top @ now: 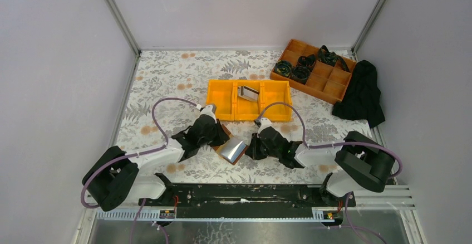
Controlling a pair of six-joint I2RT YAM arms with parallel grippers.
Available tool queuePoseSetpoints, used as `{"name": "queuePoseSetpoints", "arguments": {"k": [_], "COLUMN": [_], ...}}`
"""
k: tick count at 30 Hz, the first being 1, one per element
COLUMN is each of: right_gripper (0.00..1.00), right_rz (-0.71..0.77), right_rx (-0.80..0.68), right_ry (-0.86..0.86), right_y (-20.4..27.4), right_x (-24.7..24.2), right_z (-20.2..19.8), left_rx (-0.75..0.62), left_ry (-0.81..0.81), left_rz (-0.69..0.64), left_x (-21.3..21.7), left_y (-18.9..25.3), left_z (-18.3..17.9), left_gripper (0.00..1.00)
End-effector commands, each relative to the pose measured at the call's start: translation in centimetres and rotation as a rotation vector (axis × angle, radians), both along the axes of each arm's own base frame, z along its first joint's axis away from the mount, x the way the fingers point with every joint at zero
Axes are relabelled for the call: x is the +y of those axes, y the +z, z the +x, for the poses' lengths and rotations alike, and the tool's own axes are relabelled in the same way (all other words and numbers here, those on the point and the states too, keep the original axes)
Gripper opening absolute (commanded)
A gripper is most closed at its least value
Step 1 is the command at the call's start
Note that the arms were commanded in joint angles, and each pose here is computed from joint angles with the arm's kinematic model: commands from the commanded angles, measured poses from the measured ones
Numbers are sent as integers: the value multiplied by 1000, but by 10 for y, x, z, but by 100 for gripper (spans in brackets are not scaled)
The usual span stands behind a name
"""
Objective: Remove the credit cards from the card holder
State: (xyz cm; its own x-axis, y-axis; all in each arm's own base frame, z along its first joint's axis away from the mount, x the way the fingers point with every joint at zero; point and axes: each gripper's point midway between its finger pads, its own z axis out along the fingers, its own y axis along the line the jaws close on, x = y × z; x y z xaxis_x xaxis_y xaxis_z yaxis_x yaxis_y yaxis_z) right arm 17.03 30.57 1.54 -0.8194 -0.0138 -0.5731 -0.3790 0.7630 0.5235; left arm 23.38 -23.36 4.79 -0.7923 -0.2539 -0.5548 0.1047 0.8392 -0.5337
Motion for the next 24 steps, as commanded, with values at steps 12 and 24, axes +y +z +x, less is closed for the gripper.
{"name": "queuePoseSetpoints", "arguments": {"k": [12,24], "right_gripper": [6,8], "right_rz": [106,80], "right_rx": [-66,-104], "right_ry": [51,255], "right_y": [49,57], "right_x": [14,93], "right_z": [23,-47], "left_rx": [-76,-37], "left_ry": [41,109], "left_rz": [3,35], "left_x": [31,33], "left_y": [40,21], "left_z": [-16,-6], "left_gripper": [24,24]}}
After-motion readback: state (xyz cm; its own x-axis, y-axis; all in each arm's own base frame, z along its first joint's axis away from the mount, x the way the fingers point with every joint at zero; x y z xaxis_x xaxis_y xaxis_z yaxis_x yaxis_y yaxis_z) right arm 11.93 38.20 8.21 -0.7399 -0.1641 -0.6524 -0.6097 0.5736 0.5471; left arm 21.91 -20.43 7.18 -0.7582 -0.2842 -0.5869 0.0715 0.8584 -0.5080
